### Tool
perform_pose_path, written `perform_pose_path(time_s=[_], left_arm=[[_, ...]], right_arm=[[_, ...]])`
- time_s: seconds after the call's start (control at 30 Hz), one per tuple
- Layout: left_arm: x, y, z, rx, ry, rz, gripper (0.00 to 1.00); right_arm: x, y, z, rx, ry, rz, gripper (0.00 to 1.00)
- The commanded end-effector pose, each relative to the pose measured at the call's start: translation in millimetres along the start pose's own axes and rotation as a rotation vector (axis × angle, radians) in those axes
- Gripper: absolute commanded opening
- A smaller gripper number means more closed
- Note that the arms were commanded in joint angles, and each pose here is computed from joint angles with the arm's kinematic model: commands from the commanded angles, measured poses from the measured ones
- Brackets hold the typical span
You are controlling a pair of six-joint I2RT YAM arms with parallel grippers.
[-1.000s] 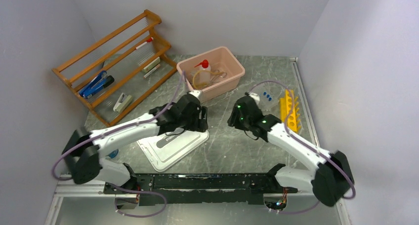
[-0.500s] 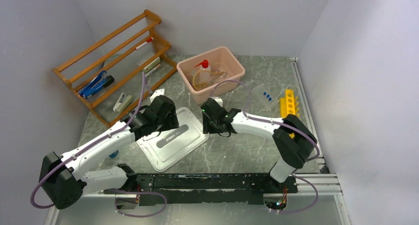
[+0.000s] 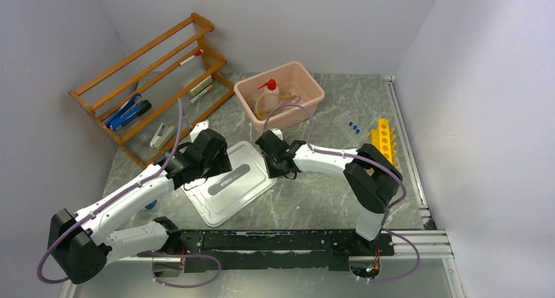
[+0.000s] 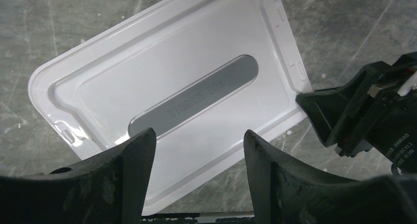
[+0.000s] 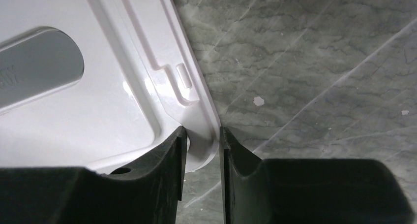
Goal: Organize the chemistry lab equipment
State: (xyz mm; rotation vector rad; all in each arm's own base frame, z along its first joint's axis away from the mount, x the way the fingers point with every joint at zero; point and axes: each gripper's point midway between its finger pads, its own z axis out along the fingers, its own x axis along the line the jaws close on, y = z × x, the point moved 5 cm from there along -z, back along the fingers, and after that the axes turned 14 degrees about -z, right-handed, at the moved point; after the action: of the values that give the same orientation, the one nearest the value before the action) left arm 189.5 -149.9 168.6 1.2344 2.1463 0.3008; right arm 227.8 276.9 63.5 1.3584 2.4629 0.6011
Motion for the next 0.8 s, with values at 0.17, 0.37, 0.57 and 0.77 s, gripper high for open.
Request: perform_pose_path(time_s=[0.17,0.37,0.57,0.77], left_arm=[[26.3,0.0,1.4,0.035,0.038,-0.029,0.8],[47.8,-14.2,-2.4,0.066,0.058,-0.106,0.88],[64.9,-32.8,-0.6,0.107,0.051,-0.172,0.91],[78.4,-44.1,-4.3,0.134,0.093,-0.262,0.94]], right_arm=[[-21.0,-16.3,-23.3,0.038,-0.053,-0.147,0.0],[-27.2,-23.3,-46.0,0.051,0.062,-0.08,0.0],[-35.8,-24.1,-52.3,0.054,0.225,0.033,0.0],[-51.4,-22.5,-50.6,0.074,0.339,0.141,0.0]])
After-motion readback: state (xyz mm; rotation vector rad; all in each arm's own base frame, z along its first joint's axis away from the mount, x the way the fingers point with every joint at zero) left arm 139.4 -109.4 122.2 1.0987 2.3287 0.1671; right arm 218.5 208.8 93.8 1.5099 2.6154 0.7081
